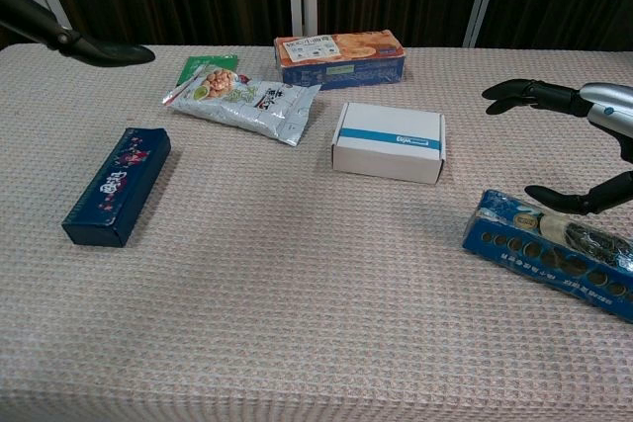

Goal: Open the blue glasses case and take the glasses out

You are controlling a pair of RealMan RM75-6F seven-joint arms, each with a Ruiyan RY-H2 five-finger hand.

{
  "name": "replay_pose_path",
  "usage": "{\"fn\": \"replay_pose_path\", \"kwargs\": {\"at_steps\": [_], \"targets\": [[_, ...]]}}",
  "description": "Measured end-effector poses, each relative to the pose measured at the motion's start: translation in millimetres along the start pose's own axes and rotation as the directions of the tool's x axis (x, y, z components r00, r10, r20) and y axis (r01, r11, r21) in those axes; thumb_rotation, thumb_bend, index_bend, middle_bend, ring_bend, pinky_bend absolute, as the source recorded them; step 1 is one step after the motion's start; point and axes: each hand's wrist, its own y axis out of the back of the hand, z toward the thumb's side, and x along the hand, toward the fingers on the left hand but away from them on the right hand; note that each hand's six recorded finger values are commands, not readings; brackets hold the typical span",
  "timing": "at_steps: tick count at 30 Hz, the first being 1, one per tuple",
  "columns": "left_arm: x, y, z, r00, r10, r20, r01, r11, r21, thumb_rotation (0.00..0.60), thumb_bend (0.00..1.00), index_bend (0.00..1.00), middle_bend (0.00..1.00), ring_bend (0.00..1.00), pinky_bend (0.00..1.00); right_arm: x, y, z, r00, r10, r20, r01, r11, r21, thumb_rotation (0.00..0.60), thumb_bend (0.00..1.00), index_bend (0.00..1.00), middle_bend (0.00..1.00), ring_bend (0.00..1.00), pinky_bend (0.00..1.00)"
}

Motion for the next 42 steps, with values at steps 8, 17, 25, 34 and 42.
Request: {"fn": "replay_pose_path", "kwargs": {"at_steps": [8,17,25,34,42], "targets": [[-1,0,-4,1.0,0.0,-0.013,0.0,1.0,0.006,0.6,0.14,0.22,0.18,0.13,0.15,0,-1,-3,1.0,0.001,0.008,-0.001,1.0,-0.001,0.6,0.32,0.08,0.15,0.04,0.1],[-10,-2,-31,0.989,-0.027,-0.144,0.025,1.0,-0.016,0.6,0.14,0.22,0.18,0.13,0.15,41,25,-38,0.99,-0.077,0.118,0.075,0.997,0.022,0.6,0.32,0.08,0.15,0.04,0.1],[-37,-28,-76,0.901,-0.137,-0.411,0.085,0.986,-0.142,0.6,0.14,0.17,0.16,0.13,0.14,101,85,-75,0.937,-0.264,0.226,0.254,0.964,0.075,0.6,0.32,0.08,0.15,0.04,0.1],[-32,-88,-45,0.868,-0.257,-0.424,0.209,0.965,-0.156,0.6,0.14,0.14,0.13,0.12,0.13,103,100,-68,0.938,-0.286,0.197,0.272,0.958,0.096,0.6,0.32,0.08,0.14,0.04,0.1],[-20,-123,-28,0.852,-0.289,-0.436,0.295,0.954,-0.056,0.6,0.14,0.11,0.11,0.11,0.13,93,92,-63,0.947,-0.269,0.177,0.258,0.963,0.082,0.6,0.32,0.08,0.14,0.04,0.1]]}}
